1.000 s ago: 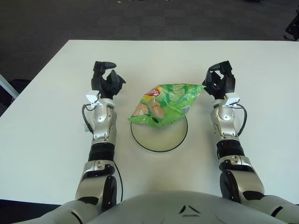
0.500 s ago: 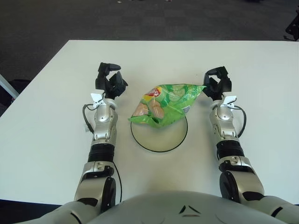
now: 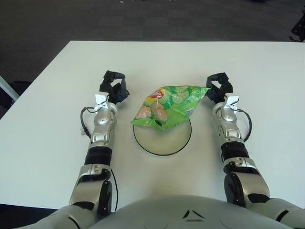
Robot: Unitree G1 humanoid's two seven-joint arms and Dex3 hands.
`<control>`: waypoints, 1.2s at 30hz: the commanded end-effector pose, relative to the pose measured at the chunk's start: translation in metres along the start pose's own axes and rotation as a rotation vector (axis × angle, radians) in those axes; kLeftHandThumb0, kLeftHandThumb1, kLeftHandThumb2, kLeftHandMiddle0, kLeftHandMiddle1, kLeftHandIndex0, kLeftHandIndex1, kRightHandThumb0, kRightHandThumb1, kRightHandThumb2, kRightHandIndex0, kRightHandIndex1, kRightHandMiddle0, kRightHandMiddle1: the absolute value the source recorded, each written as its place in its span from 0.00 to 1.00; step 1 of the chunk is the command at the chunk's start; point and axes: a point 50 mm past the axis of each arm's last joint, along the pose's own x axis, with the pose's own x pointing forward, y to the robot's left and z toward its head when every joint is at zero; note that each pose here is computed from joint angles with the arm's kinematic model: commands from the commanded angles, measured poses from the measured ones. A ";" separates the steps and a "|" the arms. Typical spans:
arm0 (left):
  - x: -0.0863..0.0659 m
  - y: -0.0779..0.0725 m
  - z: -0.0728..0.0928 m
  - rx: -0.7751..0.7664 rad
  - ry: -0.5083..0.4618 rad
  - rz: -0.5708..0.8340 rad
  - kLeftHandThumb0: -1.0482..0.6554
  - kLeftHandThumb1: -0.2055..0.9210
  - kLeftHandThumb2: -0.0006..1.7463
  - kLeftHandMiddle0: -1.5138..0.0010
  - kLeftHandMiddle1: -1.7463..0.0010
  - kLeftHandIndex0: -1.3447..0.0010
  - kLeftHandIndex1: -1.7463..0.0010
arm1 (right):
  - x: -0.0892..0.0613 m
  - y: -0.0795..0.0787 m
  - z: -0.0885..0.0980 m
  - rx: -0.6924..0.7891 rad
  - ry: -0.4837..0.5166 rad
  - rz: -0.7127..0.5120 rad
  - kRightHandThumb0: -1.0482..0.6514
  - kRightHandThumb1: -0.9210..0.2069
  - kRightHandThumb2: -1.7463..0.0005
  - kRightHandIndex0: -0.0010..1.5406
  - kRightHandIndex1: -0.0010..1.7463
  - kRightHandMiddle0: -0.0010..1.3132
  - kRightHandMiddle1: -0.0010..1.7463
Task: Put the snack into the plate.
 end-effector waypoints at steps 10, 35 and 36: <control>0.008 -0.003 -0.003 0.044 0.031 -0.024 0.39 0.80 0.46 0.42 0.00 0.75 0.00 | 0.005 -0.001 -0.003 -0.016 0.036 0.006 0.40 0.09 0.63 0.55 1.00 0.21 1.00; 0.009 -0.004 -0.006 0.018 0.058 -0.020 0.39 0.81 0.46 0.43 0.00 0.75 0.00 | 0.007 -0.002 -0.006 -0.035 0.050 0.025 0.41 0.04 0.72 0.52 1.00 0.23 0.96; 0.009 -0.004 -0.006 0.017 0.057 -0.019 0.39 0.81 0.46 0.43 0.00 0.75 0.00 | 0.007 -0.002 -0.006 -0.035 0.050 0.025 0.41 0.04 0.72 0.52 1.00 0.23 0.96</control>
